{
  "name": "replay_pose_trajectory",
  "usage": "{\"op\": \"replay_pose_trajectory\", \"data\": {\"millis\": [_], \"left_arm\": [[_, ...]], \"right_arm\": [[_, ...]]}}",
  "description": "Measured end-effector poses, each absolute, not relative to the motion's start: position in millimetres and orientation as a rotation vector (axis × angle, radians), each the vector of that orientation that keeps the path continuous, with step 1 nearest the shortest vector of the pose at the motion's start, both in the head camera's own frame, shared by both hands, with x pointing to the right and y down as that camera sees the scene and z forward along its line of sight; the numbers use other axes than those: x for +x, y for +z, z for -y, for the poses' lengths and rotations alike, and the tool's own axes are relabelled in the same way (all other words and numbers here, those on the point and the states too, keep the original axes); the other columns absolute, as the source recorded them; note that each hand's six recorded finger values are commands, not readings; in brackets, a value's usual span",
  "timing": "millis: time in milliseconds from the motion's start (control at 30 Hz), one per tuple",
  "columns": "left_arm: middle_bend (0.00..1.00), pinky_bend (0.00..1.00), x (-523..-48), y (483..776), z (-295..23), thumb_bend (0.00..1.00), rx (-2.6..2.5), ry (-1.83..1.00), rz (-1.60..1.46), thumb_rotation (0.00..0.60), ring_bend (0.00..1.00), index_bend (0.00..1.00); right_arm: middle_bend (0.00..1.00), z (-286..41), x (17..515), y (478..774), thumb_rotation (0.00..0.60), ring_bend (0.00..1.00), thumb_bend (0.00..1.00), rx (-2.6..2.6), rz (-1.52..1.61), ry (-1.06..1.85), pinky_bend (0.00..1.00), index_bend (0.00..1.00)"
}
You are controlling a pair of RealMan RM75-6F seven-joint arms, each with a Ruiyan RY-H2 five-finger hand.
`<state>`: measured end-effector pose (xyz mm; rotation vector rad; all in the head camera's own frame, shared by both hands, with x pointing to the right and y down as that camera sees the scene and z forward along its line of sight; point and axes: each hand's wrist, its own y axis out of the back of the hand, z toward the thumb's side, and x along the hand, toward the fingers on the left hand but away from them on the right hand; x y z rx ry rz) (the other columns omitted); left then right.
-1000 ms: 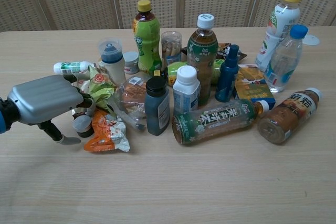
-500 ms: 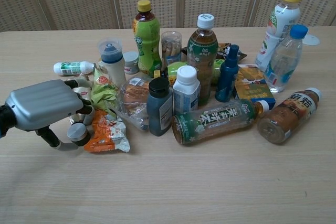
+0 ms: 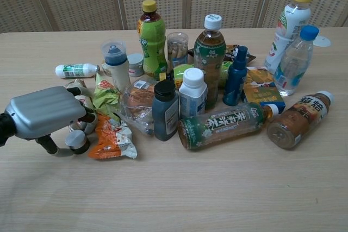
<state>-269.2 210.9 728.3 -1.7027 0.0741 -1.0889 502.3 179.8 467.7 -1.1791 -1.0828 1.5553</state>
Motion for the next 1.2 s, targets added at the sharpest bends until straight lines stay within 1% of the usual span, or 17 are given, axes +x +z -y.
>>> {"op": "replay_pose_trajectory", "data": {"millis": [67, 200, 433, 733, 933, 1200], "left_arm": [[0.53, 0.17, -269, 728, -210, 0.25, -1.705, -1.088, -0.084, 0.6, 0.53, 0.57], [0.55, 0.17, -271, 725, -205, 0.25, -1.707, -1.091, -0.111, 0.6, 0.54, 0.6], [0.55, 0.19, -277, 713, -193, 0.24, -1.71, -1.094, -0.162, 0.6, 0.54, 0.61], [0.55, 0.19, -278, 684, -172, 0.25, -1.743, -1.084, -0.264, 0.6, 0.54, 0.61], [0.55, 0.2, -280, 655, -147, 0.24, -1.738, -1.066, -0.37, 0.6, 0.54, 0.61], [0.55, 0.2, -287, 605, -103, 0.24, -1.701, -1.047, -0.543, 0.6, 0.54, 0.61]], "right_arm": [[0.0, -180, 503, 467, 0.51, 0.0, 0.03, -1.179, 1.085, 1.556, 0.0, 0.0], [0.0, -181, 503, 467, 0.514, 0.0, 0.03, -1.178, 1.086, 1.557, 0.0, 0.0], [0.0, -180, 502, 469, 0.512, 0.0, 0.03, -1.184, 1.085, 1.557, 0.0, 0.0], [0.0, -177, 498, 475, 0.509, 0.0, 0.03, -1.204, 1.08, 1.548, 0.0, 0.0], [0.0, -176, 493, 481, 0.512, 0.0, 0.03, -1.229, 1.082, 1.539, 0.0, 0.0], [0.0, -176, 489, 489, 0.516, 0.0, 0.03, -1.257, 1.079, 1.528, 0.0, 0.0]]}}
